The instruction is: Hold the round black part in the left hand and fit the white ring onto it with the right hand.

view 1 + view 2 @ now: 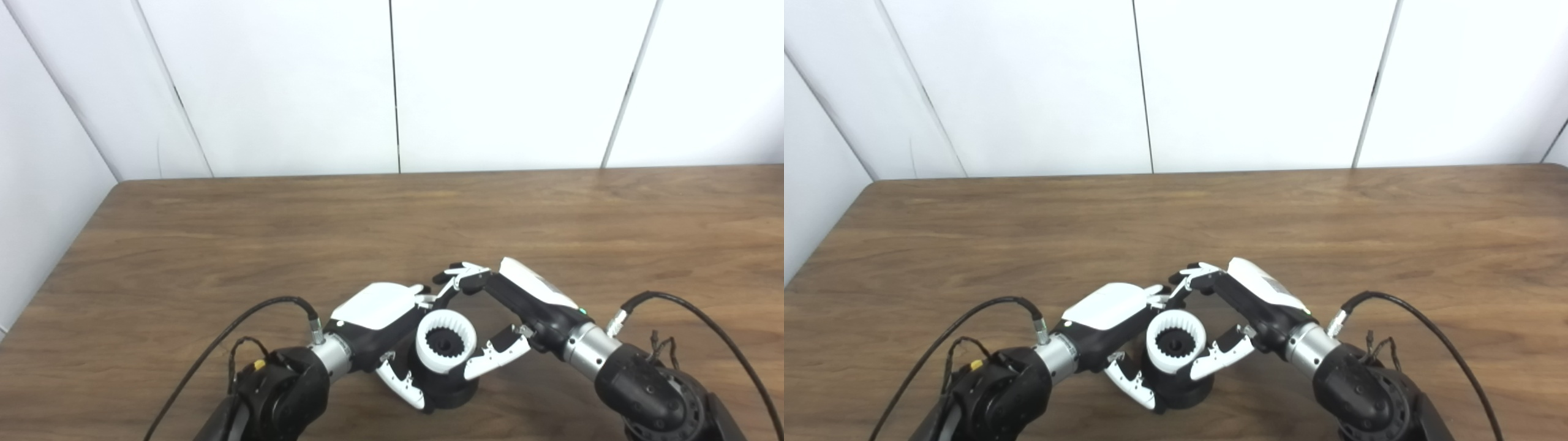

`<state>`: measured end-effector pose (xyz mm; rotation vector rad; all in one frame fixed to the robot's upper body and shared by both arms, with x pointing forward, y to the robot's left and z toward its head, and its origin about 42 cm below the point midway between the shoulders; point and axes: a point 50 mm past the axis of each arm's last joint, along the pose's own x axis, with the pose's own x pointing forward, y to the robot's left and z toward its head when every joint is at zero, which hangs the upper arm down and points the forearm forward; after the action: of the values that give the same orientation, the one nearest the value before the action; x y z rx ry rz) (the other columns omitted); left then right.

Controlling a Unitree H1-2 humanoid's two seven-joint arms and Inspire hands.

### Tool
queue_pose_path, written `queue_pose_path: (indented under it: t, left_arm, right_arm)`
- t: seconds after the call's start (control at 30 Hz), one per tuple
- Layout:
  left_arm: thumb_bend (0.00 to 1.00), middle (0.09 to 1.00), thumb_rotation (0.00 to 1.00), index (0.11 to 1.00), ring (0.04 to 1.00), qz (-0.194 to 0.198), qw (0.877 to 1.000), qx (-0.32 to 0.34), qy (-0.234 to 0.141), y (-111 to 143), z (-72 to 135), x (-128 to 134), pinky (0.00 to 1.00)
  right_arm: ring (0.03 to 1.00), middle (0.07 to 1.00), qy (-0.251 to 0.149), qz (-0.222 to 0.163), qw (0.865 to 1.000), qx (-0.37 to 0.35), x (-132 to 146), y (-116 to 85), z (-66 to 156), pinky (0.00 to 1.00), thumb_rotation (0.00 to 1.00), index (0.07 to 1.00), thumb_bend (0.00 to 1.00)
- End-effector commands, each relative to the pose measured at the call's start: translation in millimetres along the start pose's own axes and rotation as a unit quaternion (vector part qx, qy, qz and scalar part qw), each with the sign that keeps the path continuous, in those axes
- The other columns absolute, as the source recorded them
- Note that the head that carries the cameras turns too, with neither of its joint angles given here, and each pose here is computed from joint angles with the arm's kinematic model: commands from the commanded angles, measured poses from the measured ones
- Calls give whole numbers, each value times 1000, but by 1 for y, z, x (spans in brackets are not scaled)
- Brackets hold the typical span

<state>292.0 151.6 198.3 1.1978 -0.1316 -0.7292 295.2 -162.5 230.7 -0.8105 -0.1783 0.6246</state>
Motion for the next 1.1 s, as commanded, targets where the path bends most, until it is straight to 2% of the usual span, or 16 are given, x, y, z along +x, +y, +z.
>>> queue_pose_path:
  t: [0.0,1.07]
  left_arm:
    - [843,925,245,692,984,11,1000,18,-2,9,1,-1,878]
    - [856,928,223,652,993,16,1000,8,0,13,1,-2,880]
  right_arm:
    - [943,848,-28,-12,999,-15,5,-8,9,812,162,490,523]
    - [946,850,-16,3,1000,-13,0,0,-3,817,162,492,522]
